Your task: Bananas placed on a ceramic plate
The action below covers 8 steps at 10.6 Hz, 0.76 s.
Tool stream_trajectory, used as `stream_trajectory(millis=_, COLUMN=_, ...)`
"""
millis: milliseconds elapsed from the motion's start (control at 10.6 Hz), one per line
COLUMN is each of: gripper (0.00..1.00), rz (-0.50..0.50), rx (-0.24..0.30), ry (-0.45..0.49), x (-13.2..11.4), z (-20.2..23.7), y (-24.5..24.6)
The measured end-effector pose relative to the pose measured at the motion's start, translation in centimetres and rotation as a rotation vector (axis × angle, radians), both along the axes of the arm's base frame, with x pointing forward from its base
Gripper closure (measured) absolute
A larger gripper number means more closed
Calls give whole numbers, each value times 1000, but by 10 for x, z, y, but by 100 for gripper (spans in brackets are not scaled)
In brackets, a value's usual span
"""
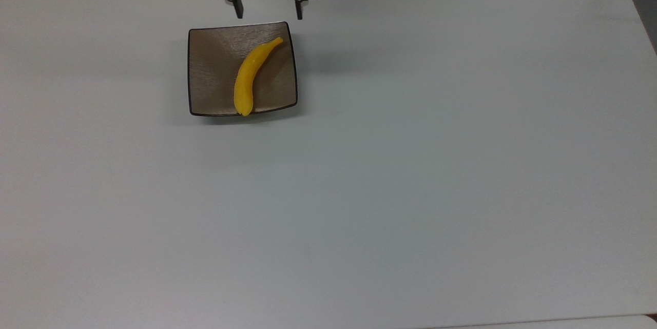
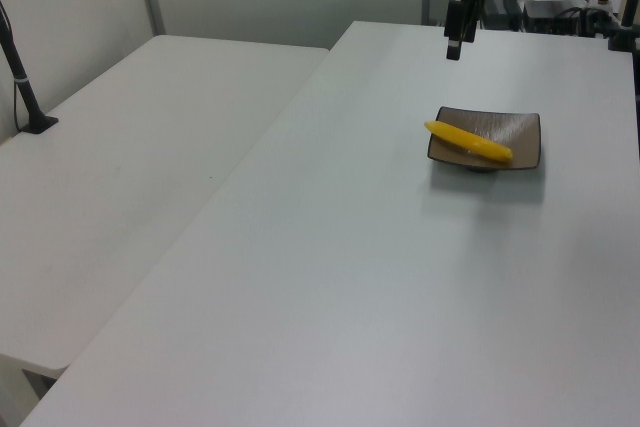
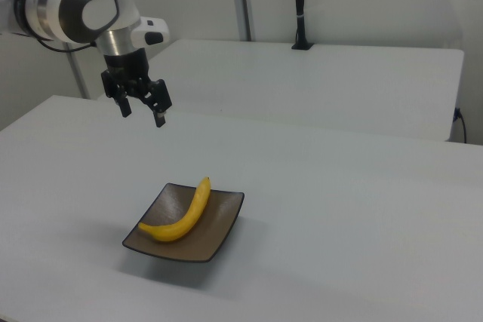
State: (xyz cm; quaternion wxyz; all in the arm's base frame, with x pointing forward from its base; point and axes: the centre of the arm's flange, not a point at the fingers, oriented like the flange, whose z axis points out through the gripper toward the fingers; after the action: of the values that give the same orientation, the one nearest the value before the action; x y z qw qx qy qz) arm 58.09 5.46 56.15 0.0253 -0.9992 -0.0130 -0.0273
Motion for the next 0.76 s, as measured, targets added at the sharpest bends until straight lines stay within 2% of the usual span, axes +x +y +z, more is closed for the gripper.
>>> stream_trajectory(millis=284, gripper=0, rz=-6, rx=0, ry=7, x=-4, z=-2, y=28)
stream_trajectory(millis=567, gripper=0, rz=12, rx=-69, ry=18, x=-6, z=-15, y=25)
stream_trajectory(millis=756, gripper=0, rz=17, rx=-80, ry=22, x=-7, z=-19, y=26)
